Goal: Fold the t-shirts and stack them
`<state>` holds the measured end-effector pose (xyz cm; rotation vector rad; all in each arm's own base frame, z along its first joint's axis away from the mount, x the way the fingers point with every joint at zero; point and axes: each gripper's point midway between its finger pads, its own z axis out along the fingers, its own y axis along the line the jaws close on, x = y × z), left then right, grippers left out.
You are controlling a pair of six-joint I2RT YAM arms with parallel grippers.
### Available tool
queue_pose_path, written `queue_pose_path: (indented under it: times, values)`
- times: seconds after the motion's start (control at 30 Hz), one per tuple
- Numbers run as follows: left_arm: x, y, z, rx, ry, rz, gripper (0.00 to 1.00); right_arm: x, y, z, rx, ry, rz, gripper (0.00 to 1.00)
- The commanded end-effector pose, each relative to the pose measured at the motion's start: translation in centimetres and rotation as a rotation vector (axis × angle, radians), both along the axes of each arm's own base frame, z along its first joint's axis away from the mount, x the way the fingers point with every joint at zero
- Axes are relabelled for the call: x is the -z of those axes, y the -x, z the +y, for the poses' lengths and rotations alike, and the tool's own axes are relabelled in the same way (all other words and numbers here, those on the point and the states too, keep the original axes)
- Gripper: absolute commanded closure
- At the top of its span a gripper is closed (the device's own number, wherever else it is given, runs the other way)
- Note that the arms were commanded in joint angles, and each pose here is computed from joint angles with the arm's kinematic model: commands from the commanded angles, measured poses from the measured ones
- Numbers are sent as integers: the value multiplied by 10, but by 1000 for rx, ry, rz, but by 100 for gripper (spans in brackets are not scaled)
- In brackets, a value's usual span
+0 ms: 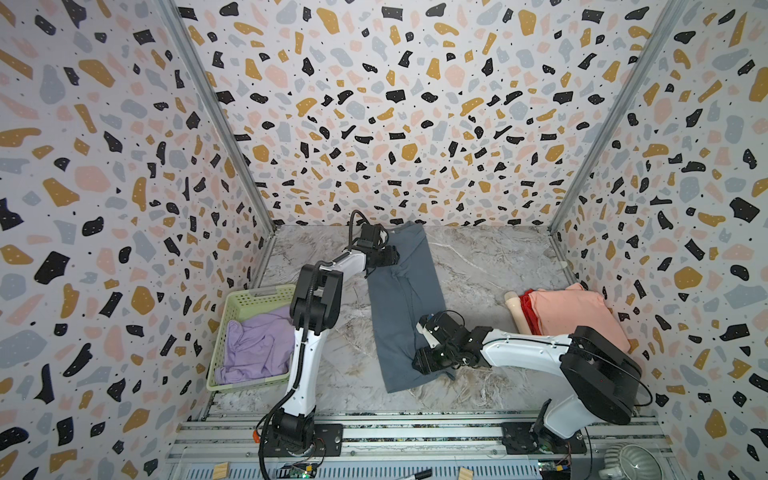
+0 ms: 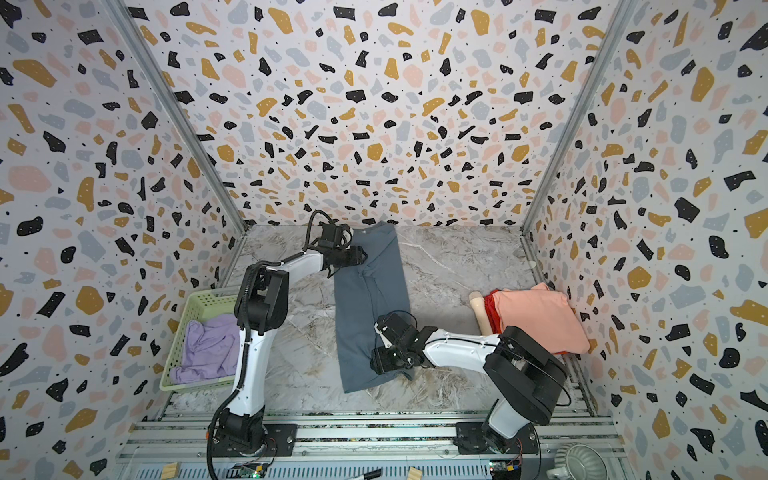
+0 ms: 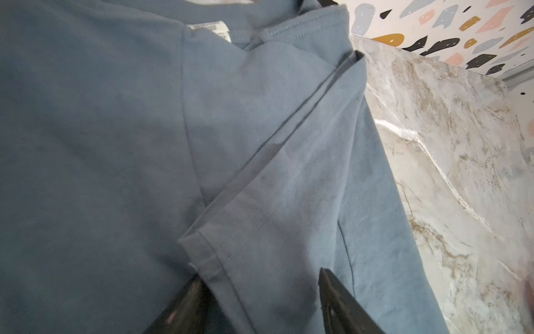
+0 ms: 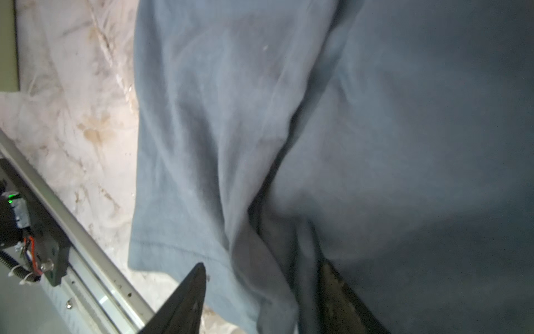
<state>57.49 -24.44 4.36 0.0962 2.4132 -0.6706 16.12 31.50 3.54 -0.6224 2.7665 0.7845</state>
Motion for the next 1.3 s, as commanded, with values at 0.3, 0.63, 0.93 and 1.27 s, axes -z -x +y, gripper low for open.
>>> queue_pose_path:
  times: [0.3, 0.63, 0.93, 1.27]
  values:
    - [8, 4, -39, 39, 40, 30, 37, 13, 20, -36, -2, 147, 15, 35]
    - [-97, 30, -36, 92, 93, -137, 34, -57, 6, -38, -26, -4, -189, 32]
    - [-114, 153, -9, 103, 150, -118, 0, -77, -17, -84, 195, -180, -184, 26]
    - [-76, 313, 44, 54, 167, 67, 0, -41, 18, -100, 193, -180, -9, 22]
